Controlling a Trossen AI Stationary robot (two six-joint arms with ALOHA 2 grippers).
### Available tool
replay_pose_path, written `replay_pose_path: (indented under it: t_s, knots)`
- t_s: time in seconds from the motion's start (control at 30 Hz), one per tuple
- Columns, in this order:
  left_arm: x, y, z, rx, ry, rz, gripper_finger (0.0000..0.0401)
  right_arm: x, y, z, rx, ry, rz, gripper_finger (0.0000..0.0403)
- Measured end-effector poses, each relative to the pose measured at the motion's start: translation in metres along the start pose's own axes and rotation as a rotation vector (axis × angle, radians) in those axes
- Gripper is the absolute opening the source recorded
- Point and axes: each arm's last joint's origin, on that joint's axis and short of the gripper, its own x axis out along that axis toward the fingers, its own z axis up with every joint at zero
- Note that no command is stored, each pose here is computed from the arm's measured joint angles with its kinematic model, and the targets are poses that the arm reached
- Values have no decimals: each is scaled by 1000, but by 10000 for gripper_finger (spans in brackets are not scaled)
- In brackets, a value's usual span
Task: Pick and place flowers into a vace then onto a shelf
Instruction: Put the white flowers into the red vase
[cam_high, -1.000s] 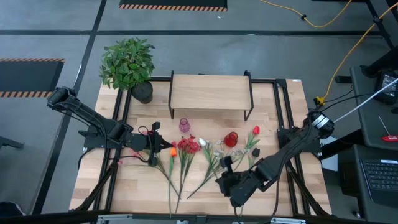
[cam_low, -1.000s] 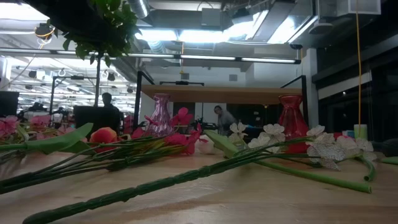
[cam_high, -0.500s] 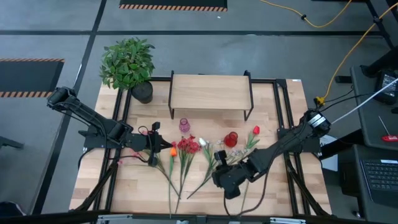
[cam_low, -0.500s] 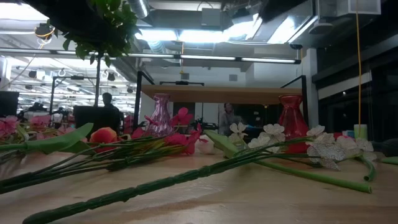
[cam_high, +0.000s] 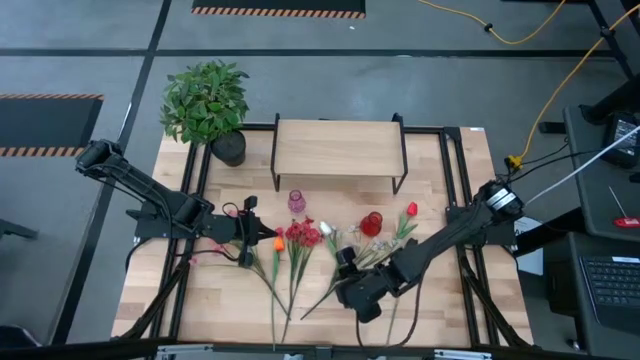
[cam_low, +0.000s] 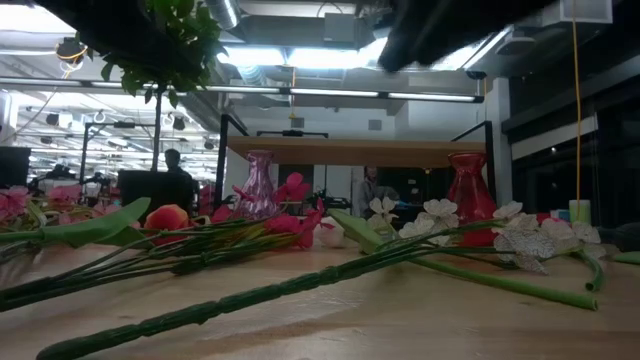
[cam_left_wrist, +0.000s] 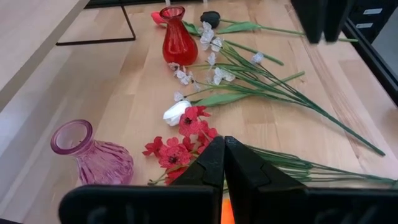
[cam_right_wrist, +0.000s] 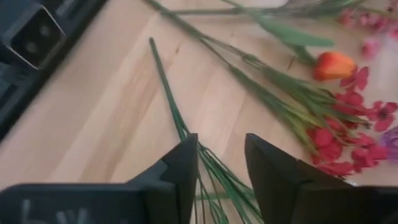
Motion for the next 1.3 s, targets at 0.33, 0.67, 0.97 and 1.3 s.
replay_pose_path:
  t_s: [0.33,0.67,0.97,1.3]
  knots:
    - [0,0,0,0,-1,0,4,33,9,-13,1,86,21,181]
    - [0,0,0,-1,-1,0,8,53,7,-22,24,143,37,178]
    - [0,0,0,0,0,-2,8,63,10,-23,-39,124,44,175]
    - [0,0,0,0,0,-1,5,75,9,-28,-50,148,42,174]
